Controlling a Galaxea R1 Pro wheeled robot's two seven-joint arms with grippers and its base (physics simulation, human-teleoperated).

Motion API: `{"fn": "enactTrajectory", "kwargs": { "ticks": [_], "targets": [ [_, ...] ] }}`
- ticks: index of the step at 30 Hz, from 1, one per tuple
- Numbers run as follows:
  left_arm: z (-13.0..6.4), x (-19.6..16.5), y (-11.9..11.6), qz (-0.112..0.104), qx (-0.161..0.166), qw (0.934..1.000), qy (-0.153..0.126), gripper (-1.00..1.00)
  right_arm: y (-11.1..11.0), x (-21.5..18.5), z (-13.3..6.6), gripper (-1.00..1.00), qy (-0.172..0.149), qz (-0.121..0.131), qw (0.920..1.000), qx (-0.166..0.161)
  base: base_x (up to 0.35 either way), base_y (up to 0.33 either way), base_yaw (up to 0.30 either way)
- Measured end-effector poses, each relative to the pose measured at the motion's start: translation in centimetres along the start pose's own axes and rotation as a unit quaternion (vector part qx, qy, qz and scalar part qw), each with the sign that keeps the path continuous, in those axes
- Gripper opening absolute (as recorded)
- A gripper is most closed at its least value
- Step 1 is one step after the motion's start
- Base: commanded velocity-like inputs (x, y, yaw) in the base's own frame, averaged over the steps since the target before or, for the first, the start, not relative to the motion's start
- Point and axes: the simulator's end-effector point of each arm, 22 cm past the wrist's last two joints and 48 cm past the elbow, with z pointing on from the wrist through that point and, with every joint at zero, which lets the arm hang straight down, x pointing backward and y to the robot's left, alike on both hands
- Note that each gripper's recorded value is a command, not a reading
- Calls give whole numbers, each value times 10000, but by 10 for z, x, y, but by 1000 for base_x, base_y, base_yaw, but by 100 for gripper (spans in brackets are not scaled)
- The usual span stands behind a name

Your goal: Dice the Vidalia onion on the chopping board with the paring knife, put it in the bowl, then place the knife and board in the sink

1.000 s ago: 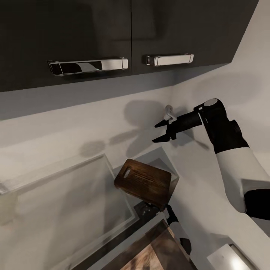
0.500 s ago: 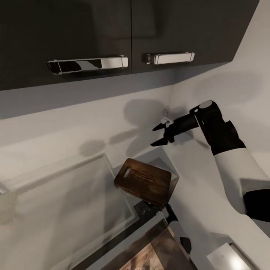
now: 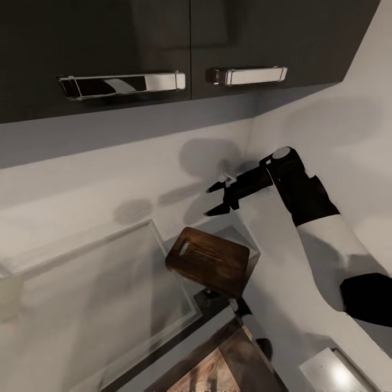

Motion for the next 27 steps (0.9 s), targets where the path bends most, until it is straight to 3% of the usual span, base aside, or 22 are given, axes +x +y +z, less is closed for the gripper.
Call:
{"fn": "enactTrajectory", "kwargs": {
  "ticks": [11, 18, 21, 27],
  "targets": [
    [-3, 6, 0, 15, 1, 10000, 98, 100, 14, -20, 30, 100, -189, -310, 9989, -289, 0, 0, 0],
    [-6, 12, 1, 34, 1, 9998, 191, 100, 32, -11, 57, 100, 152, -679, 9959, -586, 0, 0, 0],
    [-6, 13, 1, 39, 1, 9997, 221, 100, 39, -15, 67, 100, 124, -878, 9936, -696, 0, 0, 0],
    [-8, 16, 1, 49, 8, 9996, 269, 100, 47, -22, 79, 100, 48, -1001, 9916, -823, 0, 0, 0]
  ]
}}
